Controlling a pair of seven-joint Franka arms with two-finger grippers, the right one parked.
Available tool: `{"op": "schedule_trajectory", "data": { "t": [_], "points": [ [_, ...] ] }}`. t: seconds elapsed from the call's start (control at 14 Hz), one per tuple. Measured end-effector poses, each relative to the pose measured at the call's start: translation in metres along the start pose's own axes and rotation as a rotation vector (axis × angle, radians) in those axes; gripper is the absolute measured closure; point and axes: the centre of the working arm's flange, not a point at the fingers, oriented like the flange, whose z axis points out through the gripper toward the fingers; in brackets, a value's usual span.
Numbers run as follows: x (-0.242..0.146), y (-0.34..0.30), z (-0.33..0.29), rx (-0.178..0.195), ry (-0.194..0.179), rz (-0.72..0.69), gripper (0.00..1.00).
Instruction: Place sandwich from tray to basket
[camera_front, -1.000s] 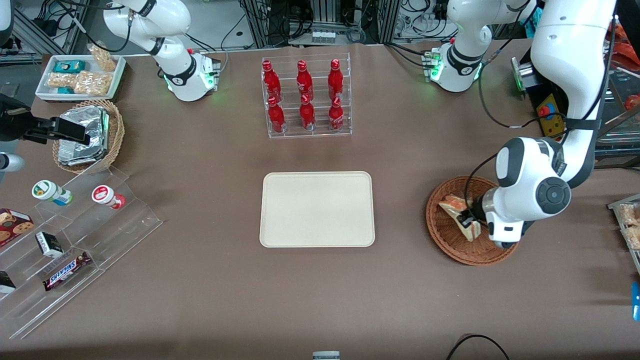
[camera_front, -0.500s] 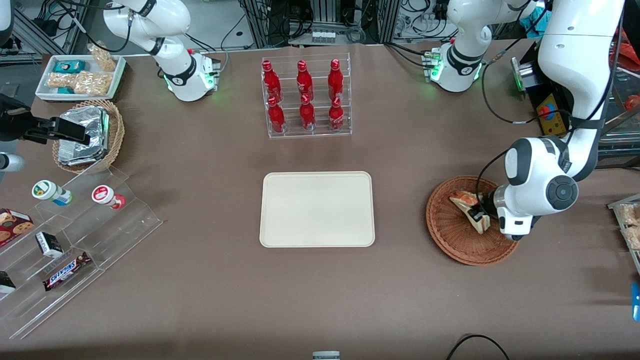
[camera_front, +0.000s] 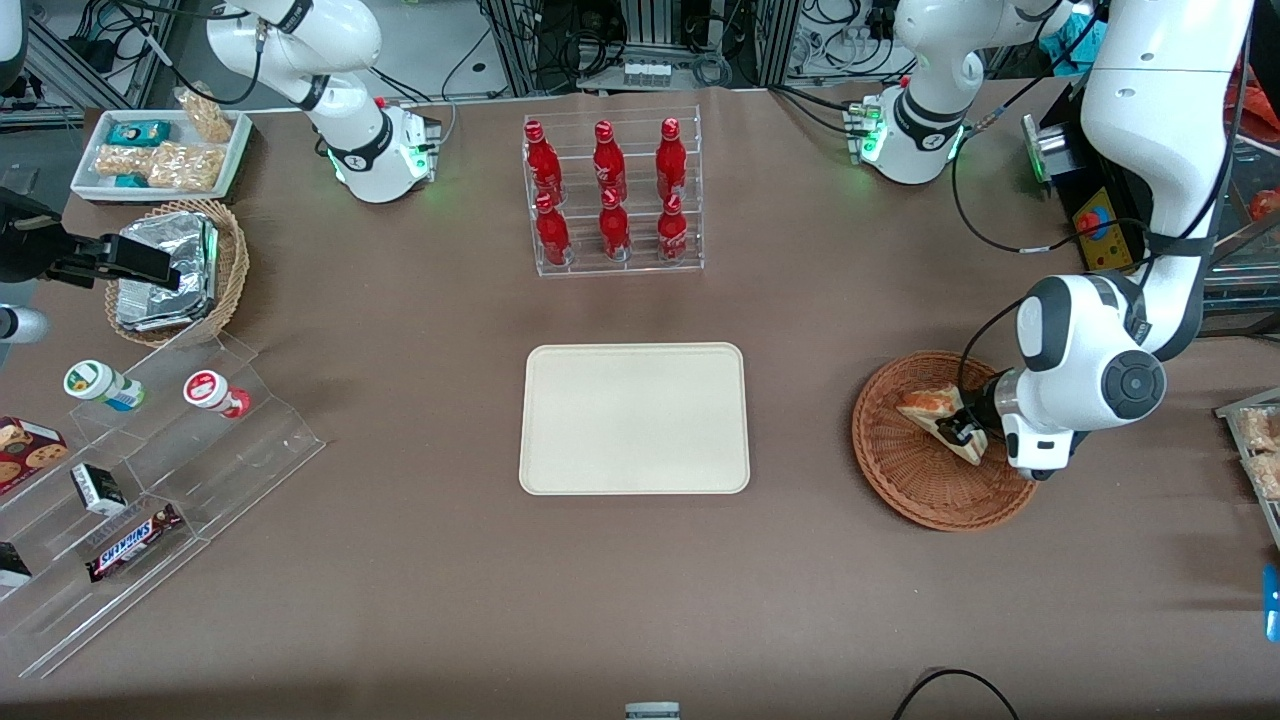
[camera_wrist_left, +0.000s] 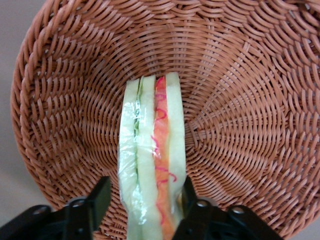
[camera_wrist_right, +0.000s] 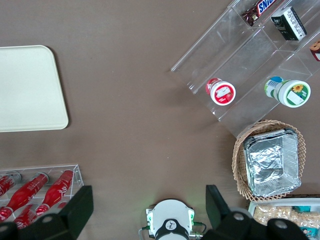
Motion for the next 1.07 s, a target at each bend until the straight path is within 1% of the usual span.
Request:
{"op": "schedule_trajectory", "data": {
  "t": [0.14, 0.21, 0.43, 0.5, 0.64, 0.79, 0.93, 1.07],
  "points": [
    [-0.001, 0.001, 0.000, 0.000, 0.000, 0.005, 0.07],
    [-0.001, 0.001, 0.000, 0.000, 0.000, 0.006, 0.00],
    [-0.002, 0.004, -0.009, -0.007, 0.007, 0.012, 0.00],
    [-0.007, 0.006, -0.023, 0.001, 0.001, 0.022, 0.00],
    [-0.028, 0.007, -0.076, 0.045, -0.027, 0.060, 0.00],
    [-0.059, -0.005, -0.151, 0.086, -0.045, 0.147, 0.00],
    [-0.088, -0.023, -0.214, 0.115, -0.059, 0.244, 0.00],
    [-0.111, -0.041, -0.258, 0.146, -0.071, 0.336, 0.00]
  ]
}}
